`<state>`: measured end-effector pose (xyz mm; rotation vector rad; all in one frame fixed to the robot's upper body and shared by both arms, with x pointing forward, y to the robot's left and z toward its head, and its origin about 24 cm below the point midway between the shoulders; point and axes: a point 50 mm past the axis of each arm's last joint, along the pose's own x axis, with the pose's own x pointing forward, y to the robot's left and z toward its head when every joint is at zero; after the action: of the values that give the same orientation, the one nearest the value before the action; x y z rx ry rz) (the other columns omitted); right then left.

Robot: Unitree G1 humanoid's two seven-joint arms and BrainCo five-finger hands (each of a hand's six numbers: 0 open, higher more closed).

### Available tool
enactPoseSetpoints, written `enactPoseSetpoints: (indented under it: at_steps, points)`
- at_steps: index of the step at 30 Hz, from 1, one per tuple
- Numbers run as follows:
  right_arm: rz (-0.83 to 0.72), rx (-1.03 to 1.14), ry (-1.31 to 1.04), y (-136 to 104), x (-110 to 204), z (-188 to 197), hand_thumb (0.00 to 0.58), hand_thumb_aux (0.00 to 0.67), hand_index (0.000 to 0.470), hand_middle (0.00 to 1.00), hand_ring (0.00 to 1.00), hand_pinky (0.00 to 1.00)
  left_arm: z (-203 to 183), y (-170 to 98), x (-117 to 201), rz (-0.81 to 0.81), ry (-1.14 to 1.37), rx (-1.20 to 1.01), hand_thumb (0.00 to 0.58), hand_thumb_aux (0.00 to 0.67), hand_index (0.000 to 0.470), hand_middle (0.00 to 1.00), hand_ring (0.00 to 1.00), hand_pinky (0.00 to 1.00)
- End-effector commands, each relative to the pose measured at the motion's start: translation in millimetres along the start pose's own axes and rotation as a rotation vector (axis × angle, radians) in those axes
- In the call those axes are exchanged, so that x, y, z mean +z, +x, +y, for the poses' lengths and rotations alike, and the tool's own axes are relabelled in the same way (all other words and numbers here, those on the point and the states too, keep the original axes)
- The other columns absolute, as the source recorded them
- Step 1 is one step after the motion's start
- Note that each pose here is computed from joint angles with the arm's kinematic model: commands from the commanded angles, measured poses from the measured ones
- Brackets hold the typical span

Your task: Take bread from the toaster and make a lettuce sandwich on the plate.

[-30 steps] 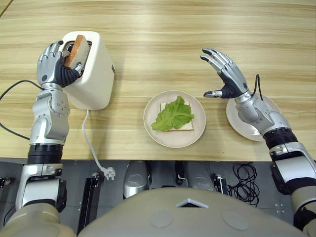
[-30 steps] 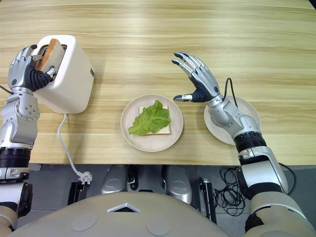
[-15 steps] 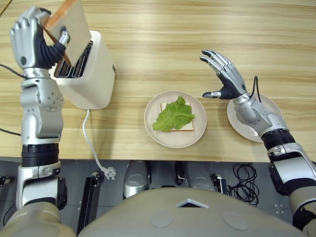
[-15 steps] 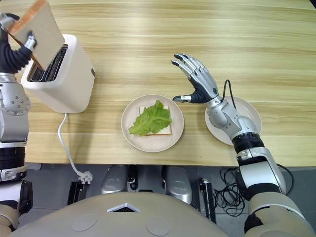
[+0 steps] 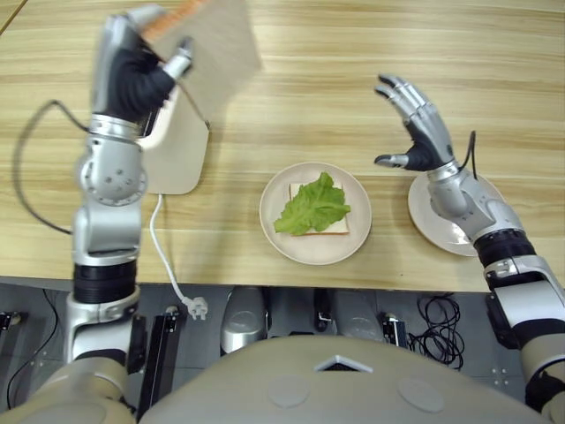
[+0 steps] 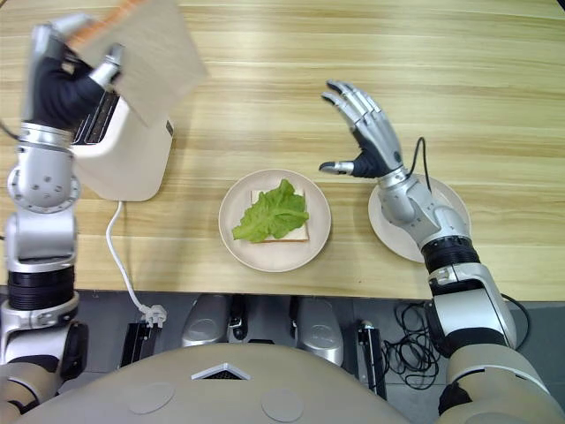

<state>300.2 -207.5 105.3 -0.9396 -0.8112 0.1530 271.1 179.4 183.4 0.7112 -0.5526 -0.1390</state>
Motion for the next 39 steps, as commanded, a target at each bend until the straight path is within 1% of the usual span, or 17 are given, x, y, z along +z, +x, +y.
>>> enactPoseSetpoints:
  at_steps: [1, 4, 7, 10, 13, 17, 21, 28, 32, 39]
  points:
    - [-0.03, -0.082, 0.092, 0, 5, -19, 0.0, 0.0, 0.0, 0.0, 0.0, 0.0, -49, -5, -12, 0.05, -0.233, -0.268, 0.58, 0.67, 0.46, 1.0, 1.0, 1.0]
    - [-0.043, -0.103, 0.132, -2, 7, -29, 0.0, 0.0, 0.0, 0.0, 0.0, 0.0, -87, -11, -26, 0.123, -0.378, -0.442, 0.58, 0.67, 0.46, 1.0, 1.0, 1.0]
    - [-0.037, -0.081, 0.136, -6, 8, -33, 0.0, 0.0, 0.0, 0.0, 0.0, 0.0, -121, -17, -40, 0.207, -0.52, -0.579, 0.58, 0.67, 0.46, 1.0, 1.0, 1.0]
    - [-0.02, -0.039, 0.137, -8, 6, -29, 0.0, 0.0, 0.0, 0.0, 0.0, 0.0, -141, -24, -49, 0.275, -0.612, -0.651, 0.58, 0.67, 0.46, 1.0, 1.0, 1.0]
    - [-0.007, 0.017, 0.125, -12, 5, -22, 0.0, 0.0, 0.0, 0.0, 0.0, 0.0, -152, -25, -56, 0.316, -0.65, -0.679, 0.58, 0.67, 0.46, 1.0, 1.0, 1.0]
    - [-0.069, 0.187, 0.115, -20, 15, -3, 0.0, 0.0, 0.0, 0.0, 0.0, 0.0, -160, -29, -62, 0.355, -0.66, -0.707, 0.58, 0.67, 0.46, 1.0, 1.0, 1.0]
    - [-0.124, 0.322, 0.112, -29, 24, 12, 0.0, 0.0, 0.0, 0.0, 0.0, 0.0, -159, -30, -73, 0.396, -0.623, -0.708, 0.58, 0.67, 0.46, 1.0, 1.0, 1.0]
    - [-0.314, 0.552, 0.056, -43, 52, 36, 0.0, 0.0, 0.0, 0.0, 0.0, 0.0, -156, -27, -78, 0.396, -0.578, -0.704, 0.58, 0.67, 0.46, 1.0, 1.0, 1.0]
    - [-0.335, 0.64, 0.016, -51, 56, 46, 0.0, 0.0, 0.0, 0.0, 0.0, 0.0, -156, -26, -78, 0.391, -0.562, -0.712, 0.58, 0.67, 0.46, 1.0, 1.0, 1.0]
    - [-0.368, 0.803, 0.02, -62, 67, 69, 0.0, 0.0, 0.0, 0.0, 0.0, 0.0, -160, -29, -79, 0.4, -0.553, -0.735, 0.58, 0.67, 0.46, 1.0, 1.0, 1.0]
